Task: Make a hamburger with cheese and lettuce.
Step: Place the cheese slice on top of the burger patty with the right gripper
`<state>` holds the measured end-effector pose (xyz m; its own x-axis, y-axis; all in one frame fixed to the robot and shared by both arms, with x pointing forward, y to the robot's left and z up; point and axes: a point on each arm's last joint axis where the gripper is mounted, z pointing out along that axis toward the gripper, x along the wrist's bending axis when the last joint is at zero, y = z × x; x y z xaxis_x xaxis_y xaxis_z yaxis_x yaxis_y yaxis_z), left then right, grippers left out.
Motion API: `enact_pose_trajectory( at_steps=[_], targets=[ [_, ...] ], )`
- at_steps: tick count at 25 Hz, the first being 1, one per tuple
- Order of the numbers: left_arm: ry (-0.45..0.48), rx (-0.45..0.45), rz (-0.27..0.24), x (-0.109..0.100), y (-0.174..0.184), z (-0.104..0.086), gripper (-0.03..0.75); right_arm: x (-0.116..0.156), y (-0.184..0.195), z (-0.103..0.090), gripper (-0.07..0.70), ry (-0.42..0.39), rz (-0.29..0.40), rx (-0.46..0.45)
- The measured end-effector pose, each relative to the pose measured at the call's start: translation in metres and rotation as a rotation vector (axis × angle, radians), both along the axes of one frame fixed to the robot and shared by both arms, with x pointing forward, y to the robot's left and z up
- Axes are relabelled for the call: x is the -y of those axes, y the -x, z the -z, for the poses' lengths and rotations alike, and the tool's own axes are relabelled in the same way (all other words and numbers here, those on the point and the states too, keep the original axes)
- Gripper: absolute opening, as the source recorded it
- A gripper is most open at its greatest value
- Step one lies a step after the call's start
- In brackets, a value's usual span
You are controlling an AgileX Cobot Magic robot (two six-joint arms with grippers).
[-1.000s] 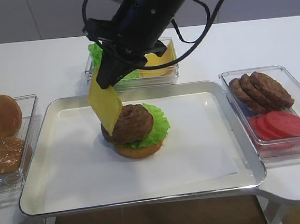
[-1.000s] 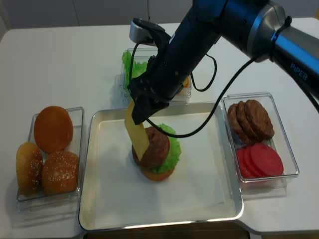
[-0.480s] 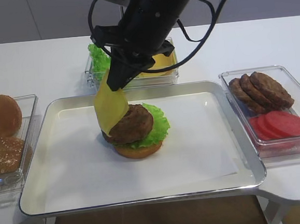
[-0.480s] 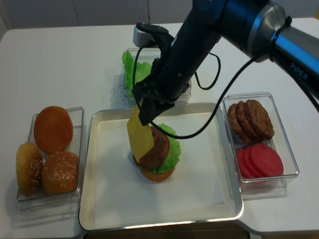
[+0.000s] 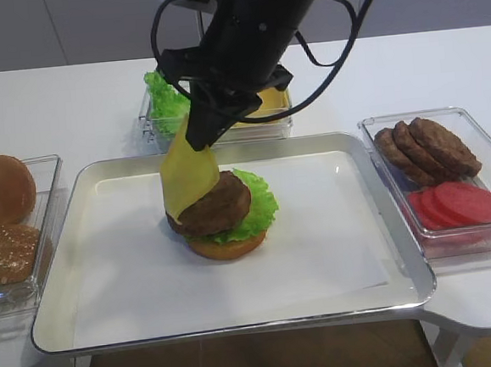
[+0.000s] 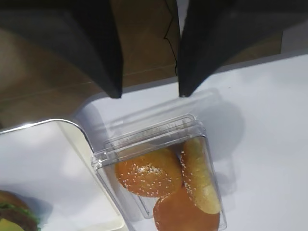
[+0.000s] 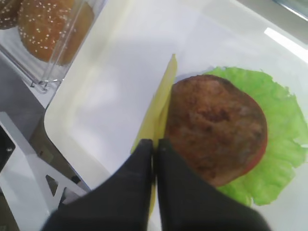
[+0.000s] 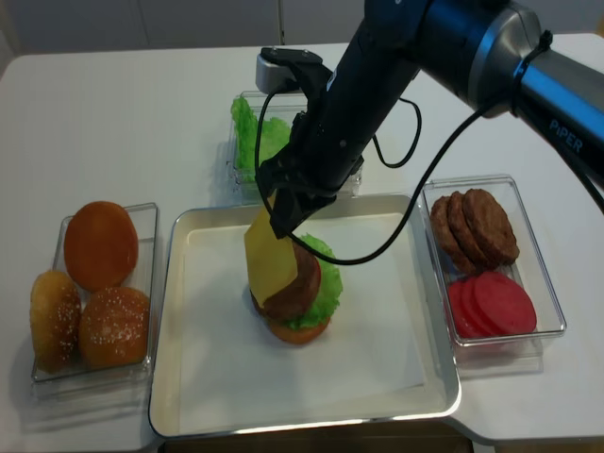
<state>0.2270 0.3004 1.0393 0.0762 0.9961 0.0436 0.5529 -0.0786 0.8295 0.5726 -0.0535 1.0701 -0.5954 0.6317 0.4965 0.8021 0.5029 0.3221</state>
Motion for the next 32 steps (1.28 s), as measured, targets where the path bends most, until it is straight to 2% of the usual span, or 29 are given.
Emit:
enact_pose_trajectory(
  at_steps=[15,32],
  targets=[
    [0.0,0.0,0.0,0.0,0.0,0.0,0.288,0.0058,-0.0028,0.0042,0.041,0.078,0.015,0.027],
    [0.0,0.0,0.0,0.0,0.0,0.0,0.288,0.0054,-0.0044,0.0089,0.041,0.09,0.016,0.018]
  ],
)
